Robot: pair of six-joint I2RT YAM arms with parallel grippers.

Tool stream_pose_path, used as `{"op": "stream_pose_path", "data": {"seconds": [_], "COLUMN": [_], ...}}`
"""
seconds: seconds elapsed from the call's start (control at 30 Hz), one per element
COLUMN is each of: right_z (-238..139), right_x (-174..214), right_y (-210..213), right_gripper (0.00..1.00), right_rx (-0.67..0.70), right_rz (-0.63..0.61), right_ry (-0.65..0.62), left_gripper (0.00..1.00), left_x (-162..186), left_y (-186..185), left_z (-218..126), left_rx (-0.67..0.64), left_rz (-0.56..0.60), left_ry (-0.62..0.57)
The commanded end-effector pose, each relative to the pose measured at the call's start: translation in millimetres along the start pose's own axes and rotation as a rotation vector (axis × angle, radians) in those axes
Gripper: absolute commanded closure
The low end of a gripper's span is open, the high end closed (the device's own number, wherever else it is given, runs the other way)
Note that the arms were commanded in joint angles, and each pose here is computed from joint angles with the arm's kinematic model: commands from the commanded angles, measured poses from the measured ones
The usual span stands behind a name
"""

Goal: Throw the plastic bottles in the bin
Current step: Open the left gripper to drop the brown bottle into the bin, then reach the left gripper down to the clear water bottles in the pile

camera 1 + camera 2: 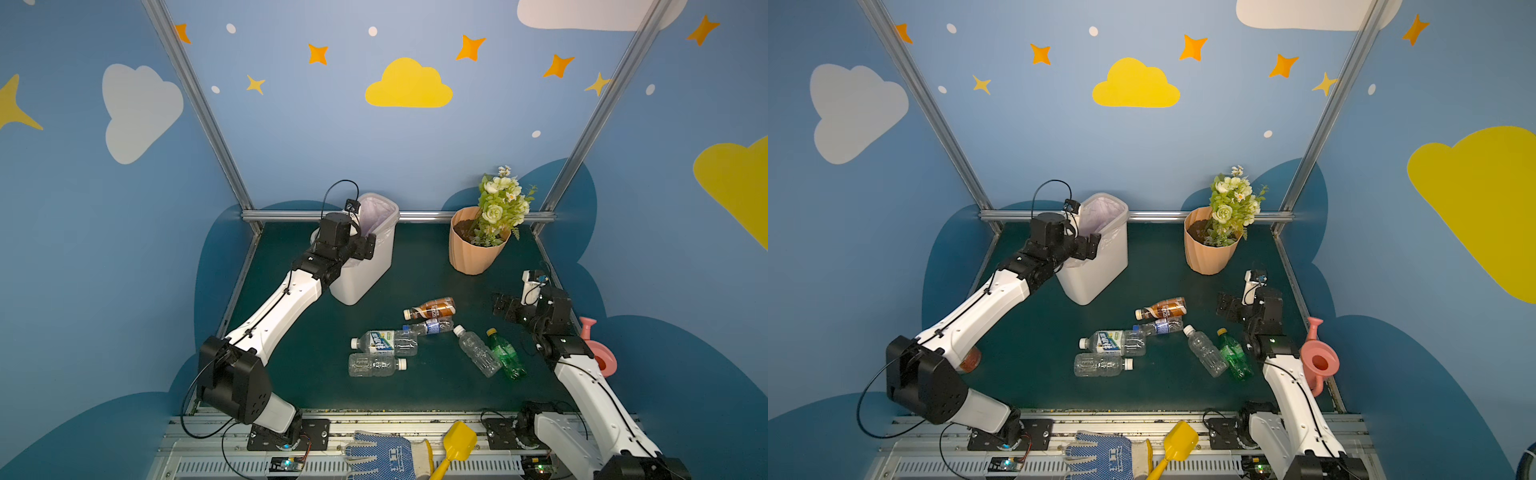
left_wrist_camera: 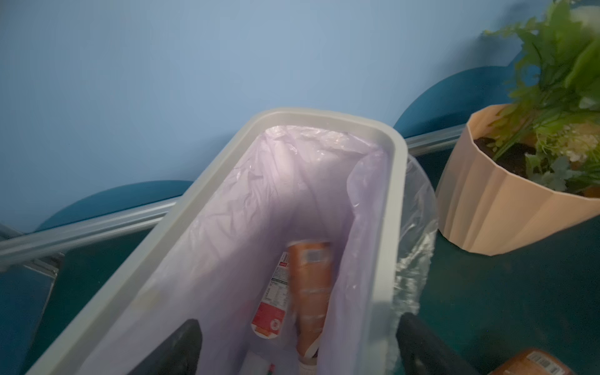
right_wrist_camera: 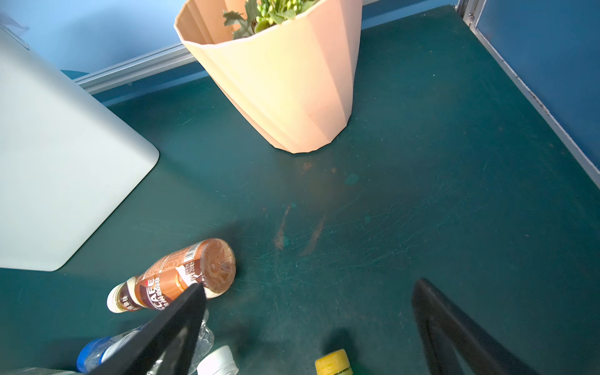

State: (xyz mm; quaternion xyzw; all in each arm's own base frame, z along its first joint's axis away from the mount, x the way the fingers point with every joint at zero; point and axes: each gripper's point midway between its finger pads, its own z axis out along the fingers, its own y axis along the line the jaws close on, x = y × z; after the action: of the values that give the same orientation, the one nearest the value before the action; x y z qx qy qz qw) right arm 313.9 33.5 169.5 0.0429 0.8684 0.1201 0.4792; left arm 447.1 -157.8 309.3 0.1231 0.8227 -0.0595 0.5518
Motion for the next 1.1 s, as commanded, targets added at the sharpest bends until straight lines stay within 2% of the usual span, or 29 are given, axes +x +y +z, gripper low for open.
{"op": "stream_pose_path", "data": {"seconds": [0.0, 0.1, 0.27, 0.33, 0.5, 0.57, 0.67, 0.73, 0.83, 0.93, 1.07], "right_z": [-1, 2, 5, 6, 8, 8, 8, 8, 10, 14, 17], "right_x": [-3, -2, 0, 0, 0, 0, -2, -3, -6, -8, -8], "right_y": [0, 2, 2, 3, 14, 21, 31, 38, 45, 43, 43], "right_gripper": [0.03, 0.03, 0.03, 0.03, 0.03, 0.03, 0.03, 0.04, 0.04, 0.04, 0.03], "right_rx": [-0.001, -0.017, -0.021, -0.026, -0.085, -0.122, -0.166, -0.193, -0.206, -0.182, -0.179], "right_rz": [0.013, 0.034, 0.036, 0.036, 0.018, 0.008, -0.015, -0.031, -0.056, -0.043, -0.015], "right_ry": [-0.015, -0.008, 0.004, 0.004, 0.017, 0.028, 0.043, 0.049, 0.051, 0.049, 0.043], "left_gripper": [0.0, 0.0, 0.0, 0.0, 0.0, 0.0, 0.0, 0.0, 0.0, 0.0, 0.0], "left_x": [-104, -140, -148, -139, -94, -77, -59, -46, -23, 12, 76], "left_y": [3, 0, -14, -19, -31, -30, -20, -18, -28, -59, -92], "left_z": [-77, -119, -155, -157, -138, -131, -131, -131, -128, -122, -116], "left_rx": [0.019, 0.034, 0.061, 0.071, 0.082, 0.072, 0.032, 0.031, 0.086, 0.239, 0.366], "left_rz": [0.031, 0.048, 0.101, 0.111, 0.123, 0.089, -0.007, -0.026, -0.004, 0.104, 0.282], "left_ry": [-0.326, -0.441, -0.496, -0.475, -0.333, -0.294, -0.299, -0.294, -0.203, -0.046, 0.195]}}
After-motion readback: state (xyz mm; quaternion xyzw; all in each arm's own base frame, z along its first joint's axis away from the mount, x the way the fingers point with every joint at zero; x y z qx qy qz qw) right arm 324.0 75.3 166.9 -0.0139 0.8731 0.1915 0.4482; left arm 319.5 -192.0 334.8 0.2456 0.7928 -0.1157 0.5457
